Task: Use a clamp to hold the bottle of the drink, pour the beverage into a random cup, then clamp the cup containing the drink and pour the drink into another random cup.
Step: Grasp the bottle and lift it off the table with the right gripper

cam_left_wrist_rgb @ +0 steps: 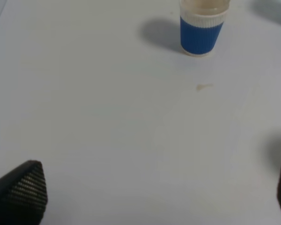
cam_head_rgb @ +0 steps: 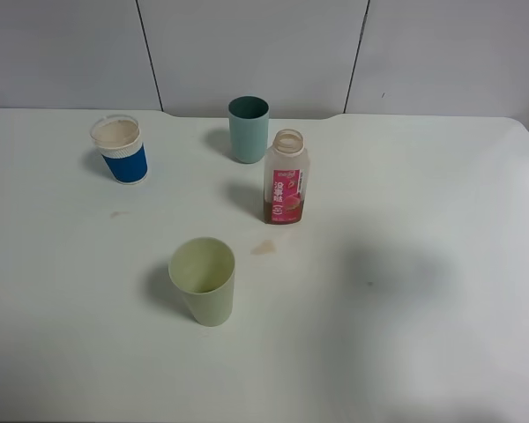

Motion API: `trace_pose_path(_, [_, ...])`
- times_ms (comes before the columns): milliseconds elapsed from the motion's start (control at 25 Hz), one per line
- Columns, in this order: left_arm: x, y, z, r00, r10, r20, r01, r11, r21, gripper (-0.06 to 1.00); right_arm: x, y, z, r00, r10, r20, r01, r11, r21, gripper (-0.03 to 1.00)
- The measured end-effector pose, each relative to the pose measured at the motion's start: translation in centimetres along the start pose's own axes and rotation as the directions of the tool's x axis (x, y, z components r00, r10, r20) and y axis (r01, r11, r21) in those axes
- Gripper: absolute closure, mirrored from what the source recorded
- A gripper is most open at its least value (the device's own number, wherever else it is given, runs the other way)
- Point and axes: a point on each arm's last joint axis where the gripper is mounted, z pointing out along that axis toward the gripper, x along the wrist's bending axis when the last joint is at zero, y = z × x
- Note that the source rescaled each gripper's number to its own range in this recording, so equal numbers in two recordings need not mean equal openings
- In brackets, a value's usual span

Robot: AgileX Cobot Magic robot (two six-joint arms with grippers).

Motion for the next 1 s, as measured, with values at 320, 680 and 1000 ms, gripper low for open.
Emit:
trace_pose_path(320, [0.0, 0.0, 0.0, 1.0, 0.0, 0.0, 0.0, 1.0, 0.0, -0.06, 0.0, 1.4, 3.1, 0.977, -0.215, -0.007, 0.215, 0.976, 0.039, -0.03])
trace_pose_path(680, [0.0, 0.0, 0.0, 1.0, 0.0, 0.0, 0.0, 1.0, 0.0, -0.06, 0.2, 3.5, 6.7, 0.943, -0.334, -0.001, 0.334, 0.942, -0.039, -0.03])
trace_pose_path(1000, [0.0, 0.0, 0.0, 1.0, 0.0, 0.0, 0.0, 1.0, 0.0, -0.06, 0.7, 4.1, 11.0, 0.869, -0.494, -0.027, 0.493, 0.869, -0.031, -0.03])
